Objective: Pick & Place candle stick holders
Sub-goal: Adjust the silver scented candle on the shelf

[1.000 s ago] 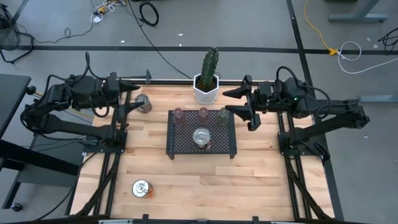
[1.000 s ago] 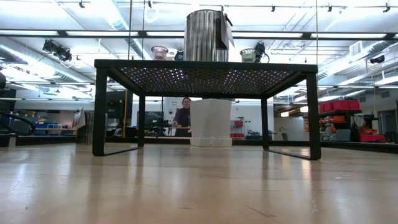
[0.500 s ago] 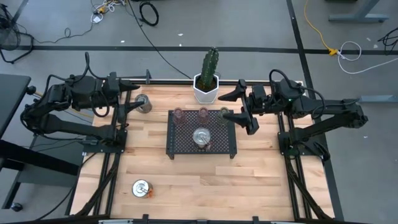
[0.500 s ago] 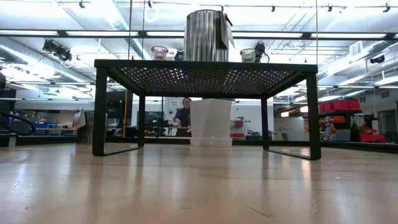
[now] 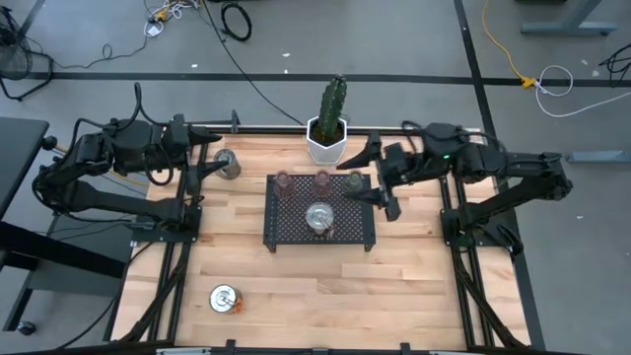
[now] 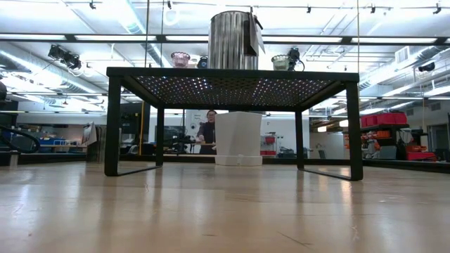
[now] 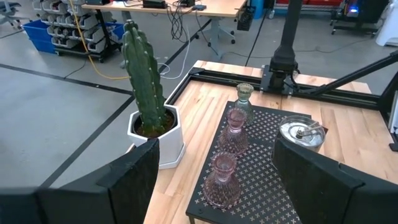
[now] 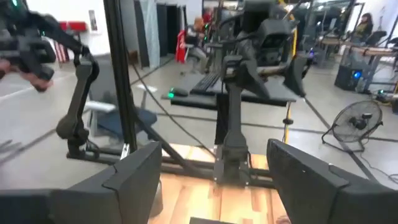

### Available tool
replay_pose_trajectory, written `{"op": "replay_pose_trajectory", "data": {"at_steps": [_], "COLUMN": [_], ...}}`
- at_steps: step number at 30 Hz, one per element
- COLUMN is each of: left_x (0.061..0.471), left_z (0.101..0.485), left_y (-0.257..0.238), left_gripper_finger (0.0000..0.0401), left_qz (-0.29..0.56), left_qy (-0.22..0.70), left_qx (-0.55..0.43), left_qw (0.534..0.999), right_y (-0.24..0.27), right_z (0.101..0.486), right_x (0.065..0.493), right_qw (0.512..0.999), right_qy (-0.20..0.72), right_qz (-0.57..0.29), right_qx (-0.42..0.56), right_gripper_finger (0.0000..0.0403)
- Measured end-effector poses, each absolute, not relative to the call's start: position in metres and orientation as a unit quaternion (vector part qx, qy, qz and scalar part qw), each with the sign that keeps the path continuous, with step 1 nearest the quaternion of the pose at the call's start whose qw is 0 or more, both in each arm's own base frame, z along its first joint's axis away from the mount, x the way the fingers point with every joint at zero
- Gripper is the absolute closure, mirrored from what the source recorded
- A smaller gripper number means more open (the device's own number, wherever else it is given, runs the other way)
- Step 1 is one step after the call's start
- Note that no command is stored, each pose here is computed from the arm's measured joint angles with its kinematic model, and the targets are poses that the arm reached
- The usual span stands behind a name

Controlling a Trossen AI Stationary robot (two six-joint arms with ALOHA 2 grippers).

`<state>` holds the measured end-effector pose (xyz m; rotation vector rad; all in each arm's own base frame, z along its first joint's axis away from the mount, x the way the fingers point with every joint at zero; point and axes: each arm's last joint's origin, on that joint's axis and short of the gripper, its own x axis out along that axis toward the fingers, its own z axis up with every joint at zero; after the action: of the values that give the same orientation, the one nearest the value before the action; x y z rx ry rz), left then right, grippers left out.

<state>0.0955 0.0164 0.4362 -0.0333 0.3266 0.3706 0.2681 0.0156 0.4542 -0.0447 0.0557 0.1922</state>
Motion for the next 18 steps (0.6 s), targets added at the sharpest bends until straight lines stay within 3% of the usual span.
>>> {"op": "replay_pose_trajectory", "data": {"at_steps": [18], "left_x": [0.095], "left_z": [0.434], "left_y": [0.016], "left_gripper_finger": [0.0082], "left_qz": [0.183], "left_qy": [0.174], "left_qx": [-0.015], "left_qw": [0.967], "right_y": [0.023], "right_z": [0.390], "right_x": [0.305], "right_qw": [0.962], "right_qy": [0.236], "right_qz": [0.136], "right_qx": [-0.029], "right_gripper_finger": [0.0092]}}
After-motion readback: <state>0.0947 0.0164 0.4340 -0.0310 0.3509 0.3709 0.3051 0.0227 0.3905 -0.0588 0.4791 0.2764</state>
